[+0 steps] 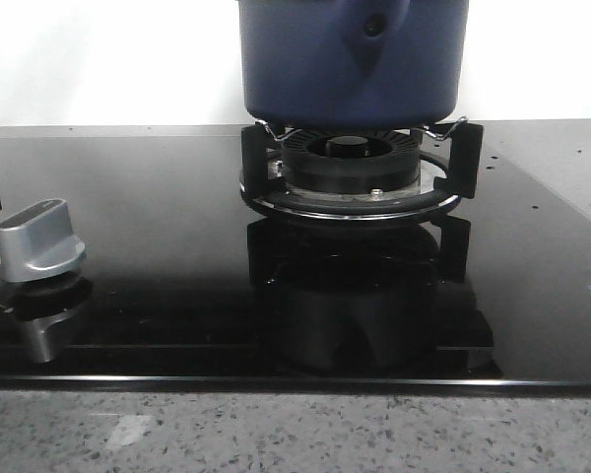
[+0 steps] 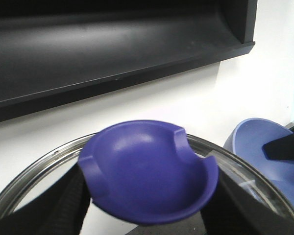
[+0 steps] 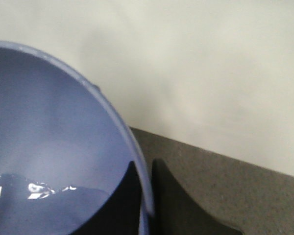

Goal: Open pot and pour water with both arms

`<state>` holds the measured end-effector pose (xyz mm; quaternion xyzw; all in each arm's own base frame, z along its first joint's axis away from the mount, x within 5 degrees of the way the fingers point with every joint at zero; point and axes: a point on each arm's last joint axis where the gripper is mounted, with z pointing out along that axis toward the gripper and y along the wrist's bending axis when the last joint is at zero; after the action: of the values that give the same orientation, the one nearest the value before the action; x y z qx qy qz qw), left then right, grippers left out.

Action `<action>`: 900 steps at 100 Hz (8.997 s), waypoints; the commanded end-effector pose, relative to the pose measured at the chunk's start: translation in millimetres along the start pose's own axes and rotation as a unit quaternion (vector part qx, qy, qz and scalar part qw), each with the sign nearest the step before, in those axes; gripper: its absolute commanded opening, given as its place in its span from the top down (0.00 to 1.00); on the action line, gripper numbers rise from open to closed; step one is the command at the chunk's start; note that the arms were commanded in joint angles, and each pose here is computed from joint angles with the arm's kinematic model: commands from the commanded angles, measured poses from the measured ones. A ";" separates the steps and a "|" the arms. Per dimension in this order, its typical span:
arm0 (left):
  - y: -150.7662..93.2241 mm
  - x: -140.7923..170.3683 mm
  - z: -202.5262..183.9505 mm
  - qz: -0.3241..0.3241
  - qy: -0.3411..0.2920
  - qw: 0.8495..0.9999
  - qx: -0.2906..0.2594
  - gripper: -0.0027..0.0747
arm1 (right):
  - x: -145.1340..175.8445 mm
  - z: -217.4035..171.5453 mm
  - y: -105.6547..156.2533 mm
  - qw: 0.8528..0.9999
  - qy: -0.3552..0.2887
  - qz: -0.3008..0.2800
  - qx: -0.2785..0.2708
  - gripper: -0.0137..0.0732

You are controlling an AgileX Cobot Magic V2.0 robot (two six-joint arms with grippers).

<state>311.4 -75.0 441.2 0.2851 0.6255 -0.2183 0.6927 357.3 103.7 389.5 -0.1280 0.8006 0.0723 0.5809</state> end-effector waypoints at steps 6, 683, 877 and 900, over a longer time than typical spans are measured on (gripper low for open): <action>-6.4 -33.3 -12.2 -0.009 -0.059 0.998 -0.002 0.61 | -31.3 -29.4 0.0 0.985 -0.172 -0.021 0.008 0.92; -117.6 21.0 98.9 -0.070 -0.042 0.973 0.218 0.61 | 47.7 -163.3 -144.7 0.933 0.185 0.221 0.215 0.30; -76.4 -6.6 60.3 -0.072 -0.072 0.971 0.217 0.25 | 58.7 -156.9 -143.6 0.933 0.188 0.229 0.206 0.30; -52.5 -45.9 14.6 -0.058 -0.110 0.978 0.169 0.39 | 49.9 -153.3 -131.7 0.944 0.152 0.256 0.140 0.31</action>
<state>306.7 -145.6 440.4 0.3668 0.5528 -0.3690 0.6509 244.0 -76.7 371.2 0.1689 0.9155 0.0570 0.3607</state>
